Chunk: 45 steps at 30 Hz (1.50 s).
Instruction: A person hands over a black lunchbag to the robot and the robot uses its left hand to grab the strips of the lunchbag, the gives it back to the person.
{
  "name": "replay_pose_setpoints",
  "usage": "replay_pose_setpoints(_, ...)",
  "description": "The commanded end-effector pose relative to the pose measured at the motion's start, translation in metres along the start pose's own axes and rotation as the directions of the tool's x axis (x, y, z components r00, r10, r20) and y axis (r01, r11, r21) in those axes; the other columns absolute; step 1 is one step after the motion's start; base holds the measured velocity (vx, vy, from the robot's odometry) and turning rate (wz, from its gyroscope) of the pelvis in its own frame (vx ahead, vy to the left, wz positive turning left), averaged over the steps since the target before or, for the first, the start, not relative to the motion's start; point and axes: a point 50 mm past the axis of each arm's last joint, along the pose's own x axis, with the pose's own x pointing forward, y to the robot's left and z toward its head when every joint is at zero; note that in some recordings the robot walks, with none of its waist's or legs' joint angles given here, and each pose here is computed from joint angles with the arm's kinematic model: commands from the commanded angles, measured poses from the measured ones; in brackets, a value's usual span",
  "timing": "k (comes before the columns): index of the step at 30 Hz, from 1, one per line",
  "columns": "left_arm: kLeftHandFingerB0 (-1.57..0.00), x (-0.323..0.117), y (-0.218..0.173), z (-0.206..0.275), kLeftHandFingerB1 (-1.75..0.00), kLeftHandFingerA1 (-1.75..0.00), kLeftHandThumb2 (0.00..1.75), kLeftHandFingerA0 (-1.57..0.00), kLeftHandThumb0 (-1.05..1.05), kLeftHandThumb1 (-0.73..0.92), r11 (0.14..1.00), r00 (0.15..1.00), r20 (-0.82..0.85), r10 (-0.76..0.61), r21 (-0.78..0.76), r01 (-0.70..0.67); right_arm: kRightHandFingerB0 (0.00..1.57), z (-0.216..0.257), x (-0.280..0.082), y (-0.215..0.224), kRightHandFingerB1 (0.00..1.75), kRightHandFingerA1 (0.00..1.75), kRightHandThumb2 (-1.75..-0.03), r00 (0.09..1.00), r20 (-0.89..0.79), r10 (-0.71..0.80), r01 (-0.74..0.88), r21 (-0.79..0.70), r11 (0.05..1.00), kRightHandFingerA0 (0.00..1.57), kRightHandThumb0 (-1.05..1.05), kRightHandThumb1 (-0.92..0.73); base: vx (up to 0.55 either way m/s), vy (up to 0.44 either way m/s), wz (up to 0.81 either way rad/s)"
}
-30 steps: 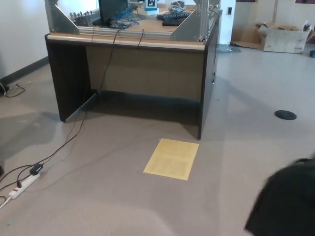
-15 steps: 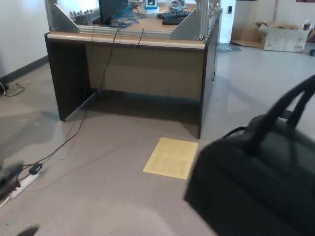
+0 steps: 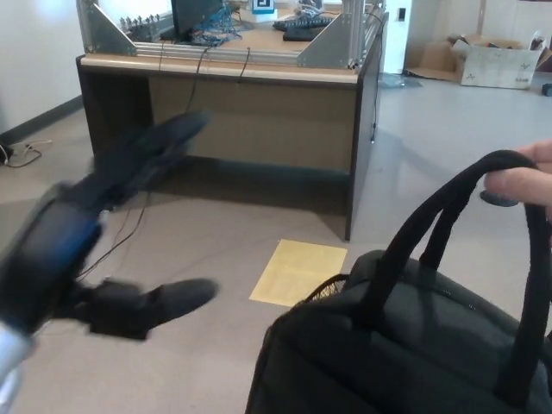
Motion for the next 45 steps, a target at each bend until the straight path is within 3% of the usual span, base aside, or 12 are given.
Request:
replay_pose_setpoints(1, -0.11, 0.060, -0.034, 0.041, -0.24, -0.42, 0.73, -0.09, -0.70, 0.43, 0.987, 0.987, -0.041, -0.157, 0.034, 0.158, 0.25, 0.002, 0.002, -0.004, 0.30, 0.43, -0.58, 1.000, 0.005, 0.009, -0.009, -0.042, 0.999, 0.46, -0.59, -0.59, 0.00, 0.000, 0.00)
replay_pose_setpoints(20, -0.05, 0.104, -0.091, 0.069, -0.17, -0.33, 0.82, -0.04, -0.71, 0.47, 0.967, 0.973, -0.029, -0.228, 0.111, 0.230, 0.27, 0.005, 0.007, 0.008, 0.31, 0.45, -0.57, 0.999, 0.009, 0.030, -0.030, -0.026, 0.999, 0.49, -0.56, -0.57, 0.00, 0.000, 0.00)
replay_pose_setpoints(22, -0.03, 0.109, -0.095, 0.070, -0.21, -0.32, 0.57, -0.11, -0.66, 0.57, 0.964, 0.976, -0.033, -0.215, 0.151, 0.217, 0.27, 0.005, 0.006, 0.008, 0.31, 0.46, -0.58, 0.999, 0.010, 0.038, -0.037, -0.037, 0.999, 0.49, -0.59, -0.56, 0.00, 0.000, 0.00)
replay_pose_setpoints(24, -0.05, 0.112, -0.097, 0.070, -0.21, -0.31, 0.57, -0.10, -0.65, 0.56, 0.966, 0.979, -0.039, -0.202, 0.157, 0.205, 0.27, 0.005, 0.006, 0.009, 0.31, 0.45, -0.57, 0.999, 0.007, 0.041, -0.041, -0.029, 0.999, 0.48, -0.58, -0.57, 0.00, 0.000, 0.00)
replay_pose_setpoints(25, -0.07, 0.114, -0.098, 0.071, -0.21, -0.33, 0.80, -0.04, -0.69, 0.45, 0.967, 0.980, -0.038, -0.197, 0.160, 0.200, 0.26, 0.004, 0.006, 0.009, 0.31, 0.45, -0.58, 0.999, 0.006, 0.042, -0.042, -0.029, 0.999, 0.48, -0.58, -0.57, 0.00, 0.000, 0.00)
replay_pose_setpoints(33, 0.00, 0.127, -0.094, 0.069, -0.27, -0.36, 0.77, -0.01, -0.52, 0.38, 0.955, 0.983, -0.066, -0.172, 0.234, 0.183, 0.26, 0.003, 0.005, 0.011, 0.31, 0.45, -0.58, 0.998, 0.003, 0.056, -0.056, -0.038, 0.998, 0.48, -0.60, -0.57, 0.00, 0.000, 0.00)
replay_pose_setpoints(34, -0.05, 0.127, -0.093, 0.068, -0.20, -0.28, 0.59, -0.05, -0.47, 0.52, 0.953, 0.982, -0.077, -0.175, 0.235, 0.189, 0.26, 0.003, 0.004, 0.012, 0.31, 0.45, -0.58, 0.998, 0.004, 0.059, -0.059, -0.035, 0.998, 0.48, -0.59, -0.57, 0.00, 0.000, 0.00)
replay_pose_setpoints(36, -0.02, 0.128, -0.091, 0.063, -0.15, -0.30, 0.71, -0.04, -0.52, 0.47, 0.941, 0.974, -0.121, -0.191, 0.260, 0.217, 0.26, 0.003, 0.004, 0.011, 0.31, 0.45, -0.58, 0.998, 0.006, 0.064, -0.064, -0.039, 0.997, 0.48, -0.61, -0.57, 0.00, 0.000, 0.00)
replay_pose_setpoints(38, 0.00, 0.128, -0.088, 0.061, -0.19, -0.31, 0.57, -0.07, -0.50, 0.55, 0.926, 0.968, -0.146, -0.205, 0.291, 0.240, 0.25, 0.004, 0.004, 0.011, 0.31, 0.45, -0.58, 0.997, 0.010, 0.076, -0.076, -0.047, 0.996, 0.47, -0.61, -0.58, 0.00, 0.000, 0.00)
replay_pose_setpoints(39, 0.00, 0.128, -0.086, 0.059, -0.25, -0.42, 0.75, -0.01, -0.49, 0.33, 0.919, 0.966, -0.153, -0.209, 0.308, 0.247, 0.26, 0.004, 0.005, 0.011, 0.31, 0.45, -0.58, 0.997, 0.013, 0.079, -0.079, -0.048, 0.996, 0.47, -0.61, -0.58, 0.00, 0.000, 0.00)
replay_pose_setpoints(43, -0.01, 0.127, -0.074, 0.054, -0.16, -0.31, 0.59, -0.06, -0.47, 0.48, 0.854, 0.940, -0.218, -0.261, 0.402, 0.331, 0.26, 0.006, 0.005, 0.012, 0.31, 0.45, -0.59, 0.996, 0.024, 0.089, -0.087, -0.066, 0.994, 0.47, -0.64, -0.59, 0.00, 0.000, 0.00)
replay_pose_setpoints(45, 0.00, 0.127, -0.070, 0.053, -0.17, -0.37, 0.70, -0.05, -0.46, 0.41, 0.838, 0.931, -0.236, -0.277, 0.415, 0.354, 0.27, 0.007, 0.006, 0.012, 0.31, 0.45, -0.59, 0.996, 0.027, 0.089, -0.088, -0.065, 0.994, 0.48, -0.63, -0.62, 0.00, 0.000, 0.00)
